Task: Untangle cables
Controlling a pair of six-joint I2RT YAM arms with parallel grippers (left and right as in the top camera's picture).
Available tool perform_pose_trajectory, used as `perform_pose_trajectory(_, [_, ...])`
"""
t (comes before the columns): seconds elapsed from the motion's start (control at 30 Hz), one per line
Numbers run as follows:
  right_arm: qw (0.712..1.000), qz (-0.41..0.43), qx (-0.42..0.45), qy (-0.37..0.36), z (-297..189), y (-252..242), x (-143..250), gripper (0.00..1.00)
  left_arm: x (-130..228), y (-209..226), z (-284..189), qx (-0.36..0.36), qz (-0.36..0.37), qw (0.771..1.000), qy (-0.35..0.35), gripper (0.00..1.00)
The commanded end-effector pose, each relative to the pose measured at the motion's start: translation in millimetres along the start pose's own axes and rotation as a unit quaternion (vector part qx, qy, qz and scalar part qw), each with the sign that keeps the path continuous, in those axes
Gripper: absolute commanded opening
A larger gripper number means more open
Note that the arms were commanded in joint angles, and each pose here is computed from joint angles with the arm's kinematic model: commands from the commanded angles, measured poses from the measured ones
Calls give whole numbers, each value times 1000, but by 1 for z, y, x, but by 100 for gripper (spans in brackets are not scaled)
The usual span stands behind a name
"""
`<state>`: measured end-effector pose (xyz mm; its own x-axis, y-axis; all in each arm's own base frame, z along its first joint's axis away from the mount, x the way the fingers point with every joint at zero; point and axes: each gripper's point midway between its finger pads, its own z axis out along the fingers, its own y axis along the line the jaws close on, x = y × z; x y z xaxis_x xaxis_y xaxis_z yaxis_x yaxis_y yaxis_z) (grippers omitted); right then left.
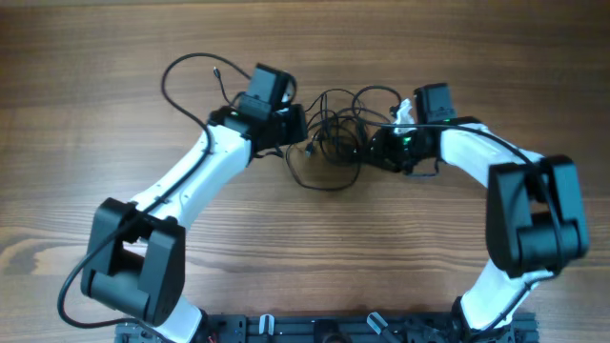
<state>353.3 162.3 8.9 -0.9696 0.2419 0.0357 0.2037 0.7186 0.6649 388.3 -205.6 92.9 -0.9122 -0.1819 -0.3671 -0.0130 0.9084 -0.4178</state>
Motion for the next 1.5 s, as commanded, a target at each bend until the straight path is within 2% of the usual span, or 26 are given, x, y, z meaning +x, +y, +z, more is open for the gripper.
perform_pose_trajectory(0.0, [999,22,-18,31,26,3,13,7,-8,45,-7,-35,-60,997,10,24])
perform_pose_trajectory(0.1, [999,2,-35,10,14,20,5,4,-5,72,-15,-39,-64,996,38,20])
perform_pose_trajectory(0.2, [997,-46,-59,-25,-18,52,-1,4,-5,95,-23,-40,-106,992,53,21])
perform_pose_trajectory(0.27, [985,-122,-104,-64,-57,95,1,4,-7,94,-30,10,-134,989,68,21])
perform_pose_trajectory(0.33, [960,-204,-158,-105,-97,139,7,4,-11,93,-36,52,-156,984,75,21])
perform_pose_trajectory(0.37, [943,-242,-179,-141,-123,162,9,4,-15,90,-43,94,-161,979,80,21])
perform_pose_trajectory(0.47, [899,-316,-217,-214,-174,204,17,4,-20,63,-66,229,-111,963,88,27])
perform_pose_trajectory(0.57, [835,-392,-255,-290,-225,244,29,4,-22,45,-86,320,-78,940,85,33])
perform_pose_trajectory(0.63, [780,-443,-279,-343,-260,269,39,5,-22,35,-95,358,-53,928,82,35])
perform_pose_trajectory(0.7, [738,-476,-295,-377,-282,285,46,4,-22,34,-96,361,-47,928,80,37])
perform_pose_trajectory(0.73, [702,-501,-306,-404,-298,297,51,4,-21,34,-95,361,-40,928,78,39])
perform_pose_trajectory(0.8, [653,-524,-327,-438,-321,311,60,4,-21,34,-95,361,-40,928,79,45])
perform_pose_trajectory(0.83, [627,-537,-333,-456,-332,317,65,4,-21,35,-93,355,-41,931,78,52])
perform_pose_trajectory(0.9, [592,-548,-338,-484,-347,324,71,4,-21,36,-93,353,-41,932,78,64])
perform_pose_trajectory(1.0, [560,-552,-342,-515,-363,329,75,4,-16,34,-92,356,-10,932,75,90])
perform_pose_trajectory(1.03, [560,-542,-343,-525,-368,330,72,4,-11,30,-92,359,18,930,74,99])
perform_pose_trajectory(1.17, [584,-484,-361,-543,-380,328,60,4,16,13,-87,368,128,917,83,100])
perform_pose_trajectory(1.27, [609,-450,-375,-534,-383,323,53,4,34,13,-64,297,173,932,113,100])
perform_pose_trajectory(1.33, [645,-425,-358,-524,-377,309,36,4,44,14,-51,248,173,943,136,100])
perform_pose_trajectory(1.4, [696,-402,-334,-492,-358,290,20,4,47,18,-45,214,165,952,146,100])
perform_pose_trajectory(1.47, [760,-373,-308,-435,-325,268,10,4,43,24,-41,189,141,961,144,100])
